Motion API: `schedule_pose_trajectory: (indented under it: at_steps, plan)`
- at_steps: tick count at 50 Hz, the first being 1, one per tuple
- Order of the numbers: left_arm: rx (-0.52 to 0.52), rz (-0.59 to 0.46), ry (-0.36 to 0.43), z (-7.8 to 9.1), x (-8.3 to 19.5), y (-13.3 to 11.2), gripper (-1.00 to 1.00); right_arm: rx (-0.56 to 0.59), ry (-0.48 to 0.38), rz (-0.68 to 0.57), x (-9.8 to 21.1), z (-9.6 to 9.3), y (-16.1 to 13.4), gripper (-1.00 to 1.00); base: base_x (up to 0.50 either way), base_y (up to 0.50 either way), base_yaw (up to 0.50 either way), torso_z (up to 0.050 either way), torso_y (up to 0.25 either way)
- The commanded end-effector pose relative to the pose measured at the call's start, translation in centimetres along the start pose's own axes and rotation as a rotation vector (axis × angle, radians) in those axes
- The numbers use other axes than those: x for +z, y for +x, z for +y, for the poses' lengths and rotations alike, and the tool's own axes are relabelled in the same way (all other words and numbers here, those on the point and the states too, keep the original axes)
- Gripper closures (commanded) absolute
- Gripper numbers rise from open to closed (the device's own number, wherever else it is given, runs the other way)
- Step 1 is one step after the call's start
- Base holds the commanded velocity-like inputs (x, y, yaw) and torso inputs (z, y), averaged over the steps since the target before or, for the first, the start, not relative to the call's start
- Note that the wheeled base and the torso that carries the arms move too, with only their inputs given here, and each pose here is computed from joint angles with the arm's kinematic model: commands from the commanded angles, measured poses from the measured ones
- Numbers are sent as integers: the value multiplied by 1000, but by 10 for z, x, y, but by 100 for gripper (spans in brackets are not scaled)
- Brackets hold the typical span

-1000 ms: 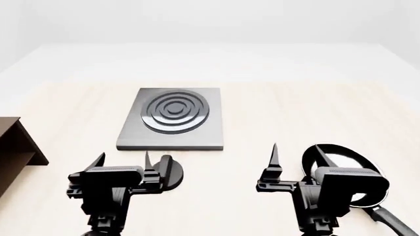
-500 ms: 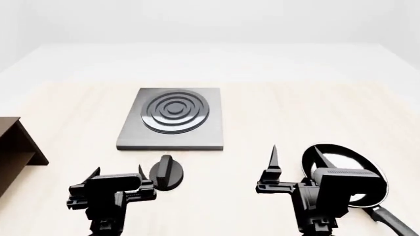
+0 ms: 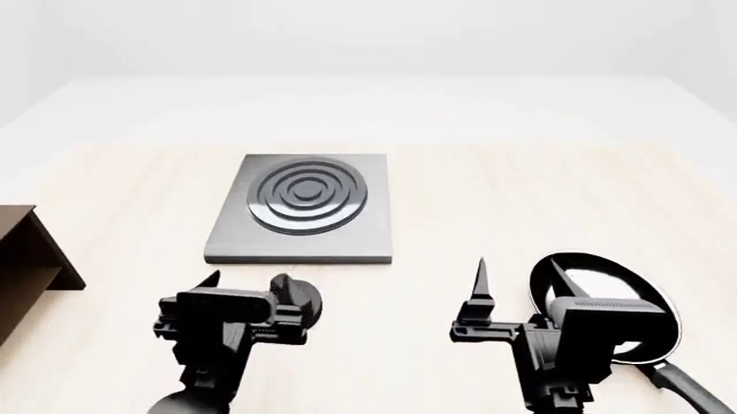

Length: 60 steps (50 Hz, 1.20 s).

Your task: Turn on the stove and put the frying pan on it.

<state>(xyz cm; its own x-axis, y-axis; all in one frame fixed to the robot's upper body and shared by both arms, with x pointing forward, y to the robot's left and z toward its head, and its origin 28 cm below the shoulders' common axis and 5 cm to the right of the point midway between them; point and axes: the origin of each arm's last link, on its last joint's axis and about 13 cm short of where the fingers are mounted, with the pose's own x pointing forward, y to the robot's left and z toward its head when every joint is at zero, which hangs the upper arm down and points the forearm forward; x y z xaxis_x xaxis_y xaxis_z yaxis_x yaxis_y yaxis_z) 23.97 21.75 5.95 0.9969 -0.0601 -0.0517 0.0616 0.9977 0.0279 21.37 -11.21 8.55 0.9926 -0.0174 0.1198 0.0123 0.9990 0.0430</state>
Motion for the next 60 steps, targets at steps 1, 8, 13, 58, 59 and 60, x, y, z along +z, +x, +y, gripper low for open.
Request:
schedule_pose_trajectory:
  at_steps: [1, 8, 13, 58, 59, 60]
  plan:
    - [-70, -68, -36, 1, 30, -11, -100, 0, -11, 6, -2, -1, 0, -100, 0, 0, 0, 0, 0]
    - [-15, -57, -47, 8, 28, -9, -100, -5, -12, 6, -1, -1, 1, -100, 0, 0, 0, 0, 0]
    - [3, -57, -47, 9, 27, -9, -100, -6, -13, 5, -1, -2, 1, -100, 0, 0, 0, 0, 0]
    - [-8, -112, -25, 13, 37, -27, -100, -6, -295, 9, 99, -60, 20, -100, 0, 0, 0, 0, 0]
    - [-10, -112, -27, 13, 37, -27, -100, 8, -305, 36, 100, -61, 19, -100, 0, 0, 0, 0, 0]
    - [-13, -111, -28, 13, 36, -27, -100, 23, -296, 61, 100, -62, 20, -100, 0, 0, 0, 0, 0]
